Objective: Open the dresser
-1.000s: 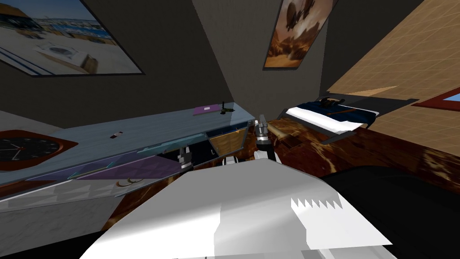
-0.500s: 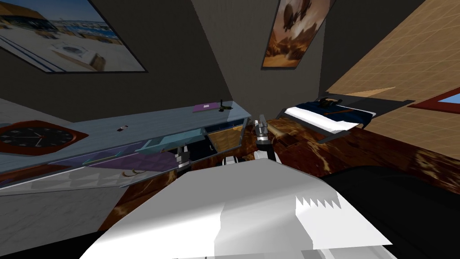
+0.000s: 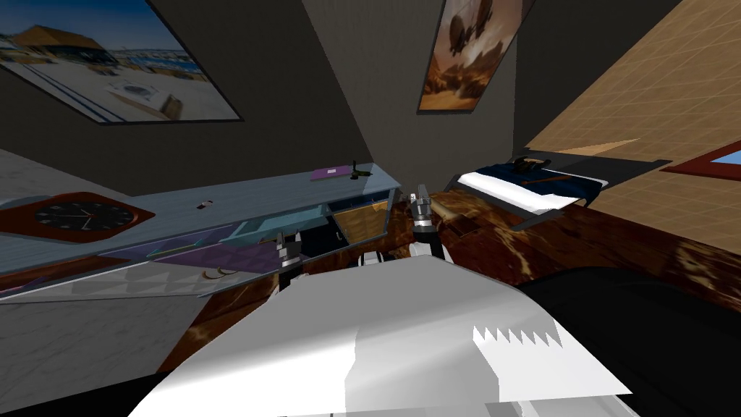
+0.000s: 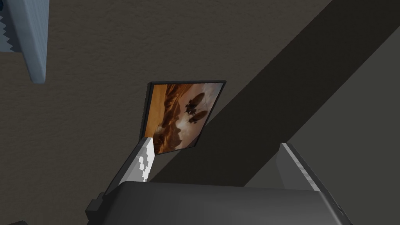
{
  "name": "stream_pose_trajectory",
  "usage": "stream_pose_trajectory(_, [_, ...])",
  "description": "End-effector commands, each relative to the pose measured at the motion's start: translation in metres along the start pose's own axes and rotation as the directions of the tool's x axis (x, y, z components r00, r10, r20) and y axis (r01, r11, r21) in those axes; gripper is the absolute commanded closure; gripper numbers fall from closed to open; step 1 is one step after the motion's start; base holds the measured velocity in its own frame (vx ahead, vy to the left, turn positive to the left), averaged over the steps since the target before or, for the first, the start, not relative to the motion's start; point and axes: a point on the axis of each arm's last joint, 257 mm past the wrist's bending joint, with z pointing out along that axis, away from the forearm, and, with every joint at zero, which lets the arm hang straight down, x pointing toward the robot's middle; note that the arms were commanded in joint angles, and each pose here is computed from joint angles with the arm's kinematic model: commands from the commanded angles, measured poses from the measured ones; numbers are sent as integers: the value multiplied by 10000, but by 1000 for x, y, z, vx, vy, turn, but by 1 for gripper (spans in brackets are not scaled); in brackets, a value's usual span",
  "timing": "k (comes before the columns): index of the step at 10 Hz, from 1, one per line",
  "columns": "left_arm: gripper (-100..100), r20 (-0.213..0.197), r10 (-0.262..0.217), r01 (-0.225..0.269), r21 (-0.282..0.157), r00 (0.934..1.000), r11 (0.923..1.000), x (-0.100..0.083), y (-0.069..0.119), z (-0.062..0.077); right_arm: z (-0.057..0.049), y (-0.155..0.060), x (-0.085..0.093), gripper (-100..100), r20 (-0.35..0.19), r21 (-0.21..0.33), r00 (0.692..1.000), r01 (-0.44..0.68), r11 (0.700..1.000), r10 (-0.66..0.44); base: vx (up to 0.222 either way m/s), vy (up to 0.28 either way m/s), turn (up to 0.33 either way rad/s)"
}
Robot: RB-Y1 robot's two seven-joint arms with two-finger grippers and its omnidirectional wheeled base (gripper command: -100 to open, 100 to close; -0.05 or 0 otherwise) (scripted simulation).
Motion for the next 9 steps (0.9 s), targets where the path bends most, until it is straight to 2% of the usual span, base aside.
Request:
stream_pose_trajectory(1, [-100, -44, -64, 65, 130, 10000, 9999, -12, -14, 27, 0, 0, 0, 0, 0, 0, 10000, 0, 10000, 0, -43, -69, -9])
stream_pose_trajectory(2, [-100, -52, -101, 101, 130, 9999, 9999, -18, -20, 40, 0, 0, 0, 0, 0, 0, 10000, -1, 10000, 1, -50, -71, 5])
stream_pose_trajectory(3, [-100, 17, -96, 96, -231, 10000, 9997, -15, -8, 25, 0, 0, 0, 0, 0, 0, 10000, 0, 10000, 0, -14, -25, 8])
stream_pose_trajectory(4, [0, 67, -103, 105, -368, 9999, 9993, -17, -5, 24, 0, 0, 0, 0, 0, 0, 10000, 0, 10000, 0, 0, 0, 0])
stream_pose_trajectory(9, [0, 177, -85, 98, -730, 9998, 9973, -20, 6, 15, 0, 0, 0, 0, 0, 0, 10000, 1, 10000, -1, 0, 0, 0])
